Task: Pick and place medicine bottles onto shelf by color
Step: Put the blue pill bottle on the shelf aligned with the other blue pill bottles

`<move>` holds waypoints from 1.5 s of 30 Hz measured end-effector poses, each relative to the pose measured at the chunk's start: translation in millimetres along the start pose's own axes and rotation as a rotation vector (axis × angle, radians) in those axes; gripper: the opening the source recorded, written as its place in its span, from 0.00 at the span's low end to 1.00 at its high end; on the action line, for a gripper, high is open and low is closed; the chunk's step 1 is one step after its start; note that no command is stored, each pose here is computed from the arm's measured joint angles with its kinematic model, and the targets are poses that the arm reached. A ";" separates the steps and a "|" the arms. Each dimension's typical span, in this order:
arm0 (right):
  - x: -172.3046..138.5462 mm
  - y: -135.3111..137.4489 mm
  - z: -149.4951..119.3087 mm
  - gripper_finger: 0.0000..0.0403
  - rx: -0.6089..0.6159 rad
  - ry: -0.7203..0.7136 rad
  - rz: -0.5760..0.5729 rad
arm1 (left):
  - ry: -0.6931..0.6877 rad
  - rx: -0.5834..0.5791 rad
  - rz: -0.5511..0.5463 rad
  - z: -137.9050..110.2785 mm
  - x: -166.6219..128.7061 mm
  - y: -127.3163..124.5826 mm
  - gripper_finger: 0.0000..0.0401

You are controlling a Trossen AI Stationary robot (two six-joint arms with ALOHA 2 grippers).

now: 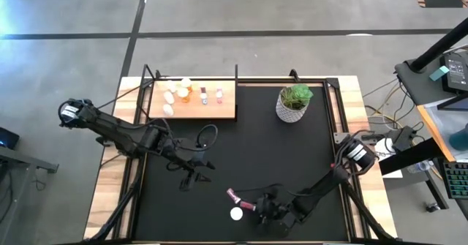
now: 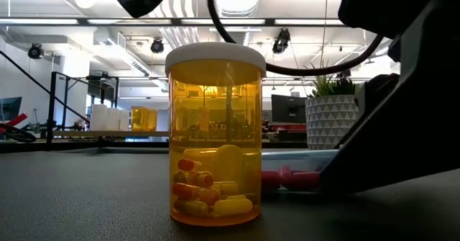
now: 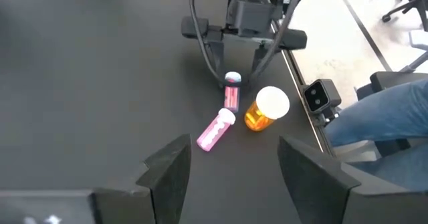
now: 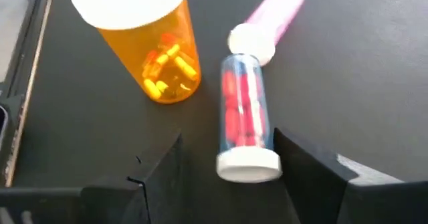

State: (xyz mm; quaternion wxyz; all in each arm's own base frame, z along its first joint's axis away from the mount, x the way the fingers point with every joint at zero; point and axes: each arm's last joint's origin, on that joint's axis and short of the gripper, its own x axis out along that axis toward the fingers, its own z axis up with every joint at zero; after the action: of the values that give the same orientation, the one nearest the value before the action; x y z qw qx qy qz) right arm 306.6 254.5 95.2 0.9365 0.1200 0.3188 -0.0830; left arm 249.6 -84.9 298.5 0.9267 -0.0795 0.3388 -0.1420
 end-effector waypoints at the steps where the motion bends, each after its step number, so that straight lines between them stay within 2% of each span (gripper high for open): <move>1: -1.4 -1.3 0.7 0.54 0.005 0.006 0.002 | 0.002 0.000 0.000 -0.2 0.0 0.0 0.51; 7: -2.1 -4.2 -0.3 0.43 0.073 0.026 0.011 | 0.003 -0.002 0.001 -0.7 0.3 0.3 0.51; 14: -1.1 -5.2 0.9 0.30 0.084 0.031 0.012 | 0.003 -0.002 0.001 -0.7 0.3 0.3 0.51; 20: -13.8 -2.3 15.6 0.26 0.106 0.045 0.052 | 0.002 -0.003 0.002 -0.6 0.3 0.4 0.51; 25: -47.8 -14.7 49.8 0.28 0.174 0.069 0.012 | -0.022 -0.001 0.041 0.6 1.1 1.4 0.51; 30: -87.6 -36.4 97.8 0.27 0.368 0.047 0.030 | -0.120 0.011 0.079 8.1 1.3 1.5 0.51; 37: -120.4 -70.7 150.8 0.27 0.668 0.019 0.108 | -0.323 0.197 0.068 27.4 -2.8 -3.4 0.51; 42: -136.4 -71.7 188.4 0.27 0.678 -0.025 0.125 | -0.421 0.281 0.166 36.0 -6.3 -3.1 0.51; 45: -140.8 -68.8 210.7 0.27 0.654 0.014 0.077 | -0.445 0.296 0.197 38.2 -7.3 -2.3 0.51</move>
State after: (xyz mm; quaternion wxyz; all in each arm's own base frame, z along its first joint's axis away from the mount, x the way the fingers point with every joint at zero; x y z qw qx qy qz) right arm 302.0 141.2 332.0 0.8486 0.4270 0.2767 -0.1449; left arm 268.6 -82.8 332.4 0.9891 0.0606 0.1089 -0.0784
